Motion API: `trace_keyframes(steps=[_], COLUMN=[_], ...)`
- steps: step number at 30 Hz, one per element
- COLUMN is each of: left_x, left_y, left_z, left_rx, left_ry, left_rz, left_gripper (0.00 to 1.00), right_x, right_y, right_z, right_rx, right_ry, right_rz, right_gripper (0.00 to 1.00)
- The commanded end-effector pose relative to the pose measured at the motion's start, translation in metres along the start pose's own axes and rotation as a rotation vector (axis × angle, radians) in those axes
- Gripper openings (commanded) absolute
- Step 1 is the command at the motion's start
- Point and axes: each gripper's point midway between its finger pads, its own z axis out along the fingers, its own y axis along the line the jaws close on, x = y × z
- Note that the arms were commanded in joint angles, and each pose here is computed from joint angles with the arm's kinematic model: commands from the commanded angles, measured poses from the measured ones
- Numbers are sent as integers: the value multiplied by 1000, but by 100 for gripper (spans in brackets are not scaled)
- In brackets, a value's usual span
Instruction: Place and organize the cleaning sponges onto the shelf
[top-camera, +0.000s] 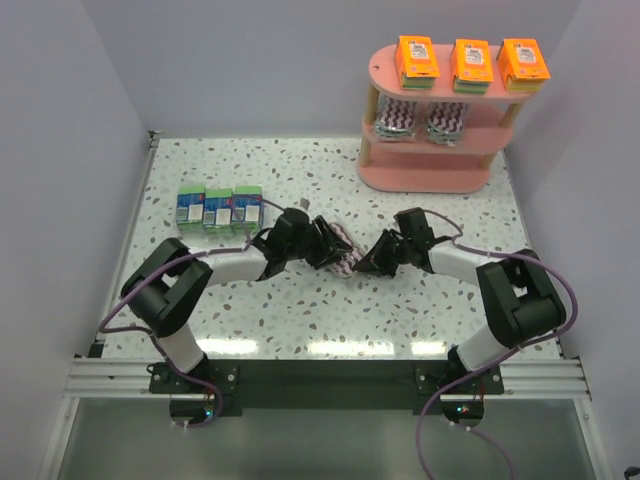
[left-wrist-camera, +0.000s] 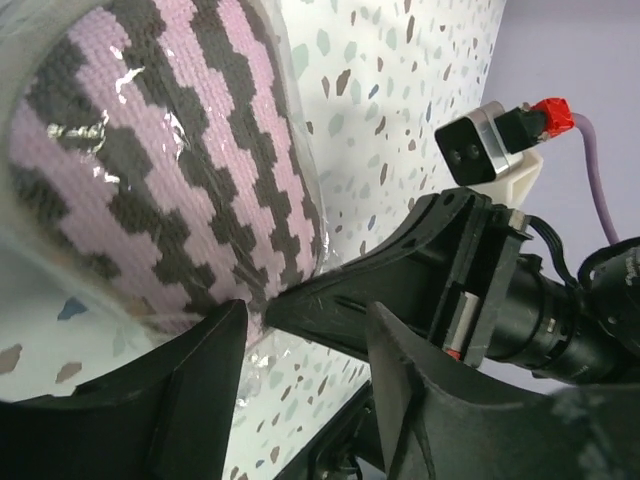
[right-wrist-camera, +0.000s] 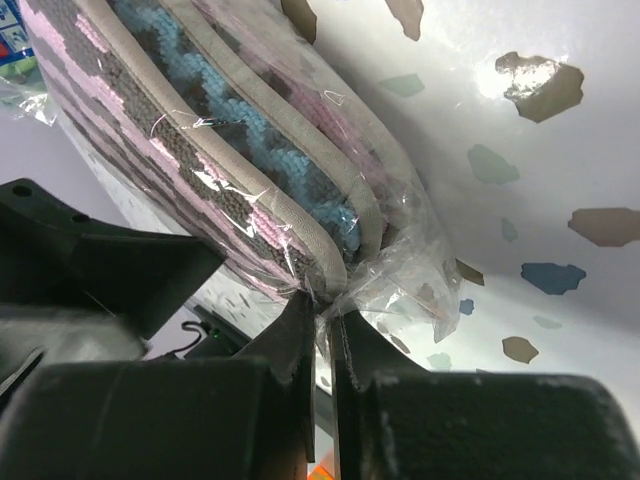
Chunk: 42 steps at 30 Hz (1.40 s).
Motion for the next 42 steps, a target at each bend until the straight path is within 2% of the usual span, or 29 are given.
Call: trace_keyframes(steps=[1, 5, 10, 11, 12, 14, 15, 17, 20, 27, 33, 38, 42], left_x=[-24, -66, -109, -112, -115, -120, -120, -118, -114, -113, -111, -104, -100], left_y=[-33, -75, -82, -76, -73, -63, -61, -52, -47, -52, -56, -49, -45], left_z=[-30, -73, -129, -135, -141, -155, -158, -163, -166, -168, -174, -172, -170], left_rx=[24, 38, 69, 54, 50, 22, 17, 13, 12, 20, 35, 48, 55], left_ry=[-79, -198, -294, -303, -313, -334, -336, -331, -315, -286, -278, -256, -247], left_rz=[88, 172, 156, 153, 165, 162, 167, 158, 160, 196, 221, 207, 201], left_gripper=[57, 70, 75, 75, 75, 77, 78, 78, 78, 78, 79, 79, 79], right_x=[-1, -4, -26, -32, -37, -66, -66, -82, -94, -164, -207, -220, -239], right_y=[-10, -1, 3, 7, -13, -24, -31, -57, -67, -10, 29, 52, 77], right_z=[-9, -31, -83, -101, -116, -158, -178, -214, -254, -301, -323, -329, -341], right_rx=[44, 12, -21, -34, 35, 83, 137, 240, 338, 112, -145, -290, -486], right_ry=[-49, -70, -136, -180, -199, -345, -365, -489, -587, -745, -797, -762, -758], right_rz=[-5, 15, 80, 78, 142, 202, 229, 320, 369, 335, 321, 278, 268], right_gripper=[0, 0, 0, 0, 0, 0, 0, 0, 0, 0, 0, 0, 0])
